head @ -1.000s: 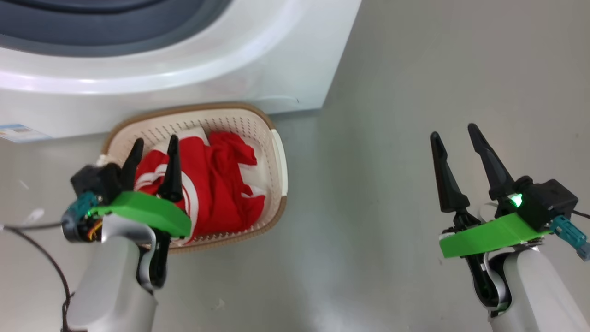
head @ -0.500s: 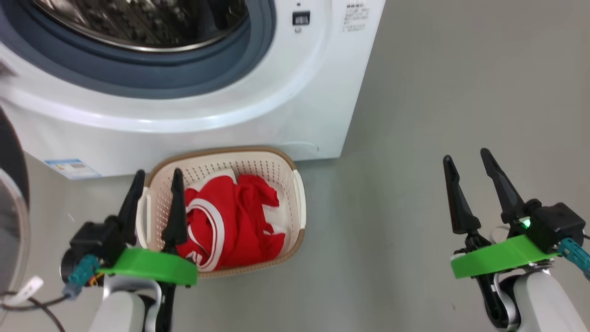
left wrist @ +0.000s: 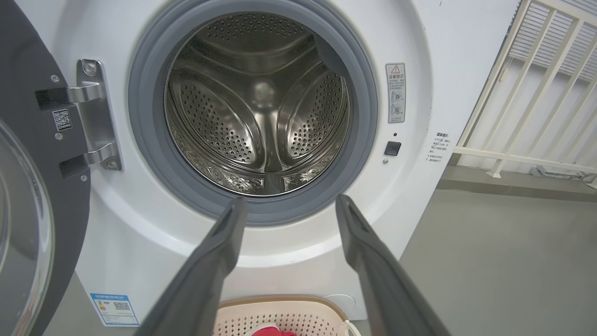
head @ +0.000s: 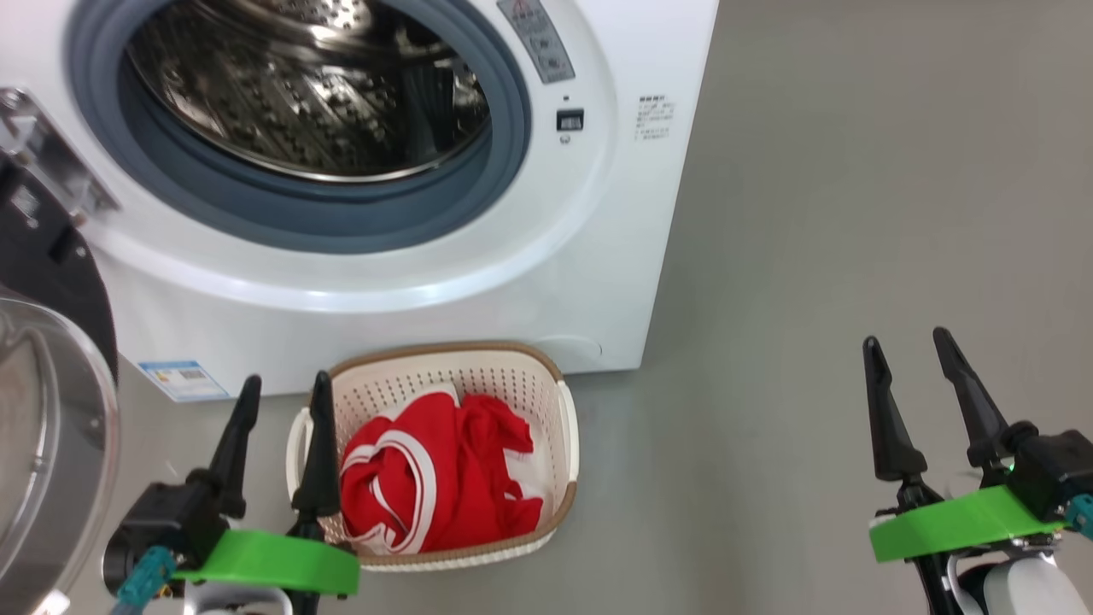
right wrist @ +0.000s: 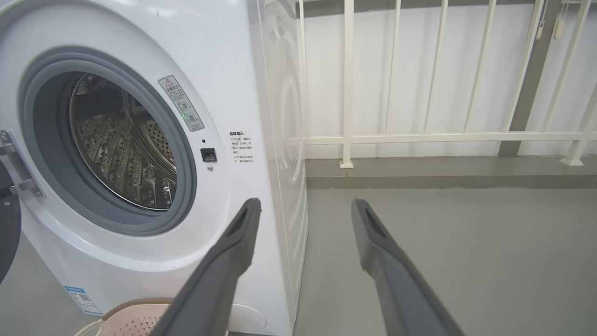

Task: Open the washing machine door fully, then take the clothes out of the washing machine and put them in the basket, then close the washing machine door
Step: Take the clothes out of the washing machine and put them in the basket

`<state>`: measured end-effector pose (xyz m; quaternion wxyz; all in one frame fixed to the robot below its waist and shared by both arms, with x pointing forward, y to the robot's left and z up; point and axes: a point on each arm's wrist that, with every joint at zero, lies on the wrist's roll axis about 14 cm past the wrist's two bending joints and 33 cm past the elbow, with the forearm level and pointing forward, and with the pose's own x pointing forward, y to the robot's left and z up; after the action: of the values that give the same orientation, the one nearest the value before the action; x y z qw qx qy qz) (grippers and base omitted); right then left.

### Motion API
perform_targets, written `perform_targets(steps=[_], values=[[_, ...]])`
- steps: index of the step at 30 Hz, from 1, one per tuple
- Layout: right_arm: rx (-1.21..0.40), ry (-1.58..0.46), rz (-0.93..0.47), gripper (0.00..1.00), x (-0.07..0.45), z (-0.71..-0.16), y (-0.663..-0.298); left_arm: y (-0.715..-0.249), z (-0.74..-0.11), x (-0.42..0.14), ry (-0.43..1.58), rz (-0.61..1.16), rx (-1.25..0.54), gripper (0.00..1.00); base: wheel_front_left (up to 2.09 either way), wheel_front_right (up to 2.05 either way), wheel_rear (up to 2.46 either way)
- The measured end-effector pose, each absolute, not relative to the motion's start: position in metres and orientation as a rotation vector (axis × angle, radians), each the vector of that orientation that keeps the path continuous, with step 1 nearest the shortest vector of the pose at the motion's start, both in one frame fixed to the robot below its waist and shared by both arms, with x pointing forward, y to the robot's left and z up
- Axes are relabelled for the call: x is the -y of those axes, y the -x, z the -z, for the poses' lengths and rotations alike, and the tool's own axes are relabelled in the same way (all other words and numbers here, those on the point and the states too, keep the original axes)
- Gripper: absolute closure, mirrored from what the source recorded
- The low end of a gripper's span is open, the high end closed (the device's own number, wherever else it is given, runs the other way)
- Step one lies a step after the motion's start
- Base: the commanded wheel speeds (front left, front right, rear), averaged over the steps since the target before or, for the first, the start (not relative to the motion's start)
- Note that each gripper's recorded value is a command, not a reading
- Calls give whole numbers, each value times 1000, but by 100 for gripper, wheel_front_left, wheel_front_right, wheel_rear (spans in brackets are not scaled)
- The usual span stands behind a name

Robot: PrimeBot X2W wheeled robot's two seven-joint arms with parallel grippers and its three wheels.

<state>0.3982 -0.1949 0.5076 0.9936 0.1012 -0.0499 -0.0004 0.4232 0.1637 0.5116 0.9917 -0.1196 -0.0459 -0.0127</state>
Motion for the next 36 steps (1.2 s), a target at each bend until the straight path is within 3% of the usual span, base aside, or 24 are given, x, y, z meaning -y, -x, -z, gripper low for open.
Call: perform_targets(steps=[14, 36], values=[[136, -196, -3, 0, 194, -521, -366, -388, -526, -177, 227, -15, 133, 0, 0, 0, 0], [154, -193, -10, 0, 192, -527, -364, -379, -535, -167, 224, 31, 159, 0, 0, 0, 0]])
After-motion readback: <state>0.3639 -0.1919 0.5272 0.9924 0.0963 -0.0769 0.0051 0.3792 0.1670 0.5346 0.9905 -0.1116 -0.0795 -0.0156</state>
